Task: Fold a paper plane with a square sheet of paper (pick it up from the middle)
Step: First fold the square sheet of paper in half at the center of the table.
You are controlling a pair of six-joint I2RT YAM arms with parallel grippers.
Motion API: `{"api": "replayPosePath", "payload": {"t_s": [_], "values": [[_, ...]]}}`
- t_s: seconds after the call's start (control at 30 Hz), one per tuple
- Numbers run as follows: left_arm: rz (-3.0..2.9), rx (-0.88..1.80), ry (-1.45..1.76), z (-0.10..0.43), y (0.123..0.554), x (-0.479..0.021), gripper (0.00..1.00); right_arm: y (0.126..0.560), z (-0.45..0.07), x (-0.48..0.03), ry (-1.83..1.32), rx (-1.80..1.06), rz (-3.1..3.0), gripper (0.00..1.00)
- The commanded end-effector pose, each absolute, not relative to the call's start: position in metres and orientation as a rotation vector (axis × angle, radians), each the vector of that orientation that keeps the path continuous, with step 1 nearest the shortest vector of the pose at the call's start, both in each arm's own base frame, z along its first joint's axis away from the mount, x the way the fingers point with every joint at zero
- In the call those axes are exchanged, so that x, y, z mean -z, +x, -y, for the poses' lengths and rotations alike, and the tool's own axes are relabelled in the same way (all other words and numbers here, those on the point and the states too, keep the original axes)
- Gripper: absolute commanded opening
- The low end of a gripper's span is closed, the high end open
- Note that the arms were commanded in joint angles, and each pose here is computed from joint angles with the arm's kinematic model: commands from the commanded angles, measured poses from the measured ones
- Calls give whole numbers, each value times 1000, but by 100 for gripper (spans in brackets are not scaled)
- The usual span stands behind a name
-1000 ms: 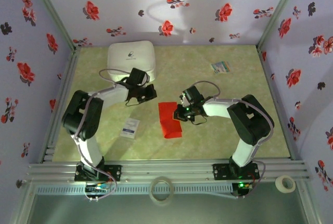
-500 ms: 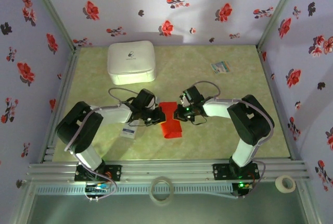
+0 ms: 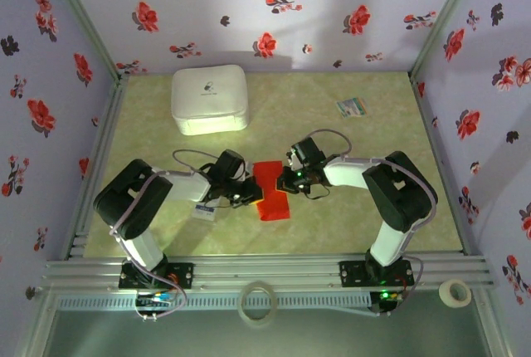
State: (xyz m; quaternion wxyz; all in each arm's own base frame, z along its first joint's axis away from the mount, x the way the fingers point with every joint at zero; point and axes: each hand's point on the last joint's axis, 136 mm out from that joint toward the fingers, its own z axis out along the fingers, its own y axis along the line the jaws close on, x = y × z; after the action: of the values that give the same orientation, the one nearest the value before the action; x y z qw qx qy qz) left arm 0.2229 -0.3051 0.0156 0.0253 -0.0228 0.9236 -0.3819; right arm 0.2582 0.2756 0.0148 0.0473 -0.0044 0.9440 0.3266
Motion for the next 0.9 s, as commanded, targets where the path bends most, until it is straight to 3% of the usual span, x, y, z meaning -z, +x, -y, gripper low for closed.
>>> {"api": "replayPosePath", "payload": {"t_s": [0.0,0.27,0.63,0.87], "values": [[-2944,1028,-40,284,210,4,0,232,-241,29,93,-744,-3045,0],[-2945,938,30,272,207,-1,1,233,-241,29,95,-742,-3043,0],[-2744,1207,-31,301,222,-60,0,232,-239,28,99,-735,-3042,0],[-2793,1256,-13,317,211,-40,0,232,-239,29,101,-733,-3043,0]]}}
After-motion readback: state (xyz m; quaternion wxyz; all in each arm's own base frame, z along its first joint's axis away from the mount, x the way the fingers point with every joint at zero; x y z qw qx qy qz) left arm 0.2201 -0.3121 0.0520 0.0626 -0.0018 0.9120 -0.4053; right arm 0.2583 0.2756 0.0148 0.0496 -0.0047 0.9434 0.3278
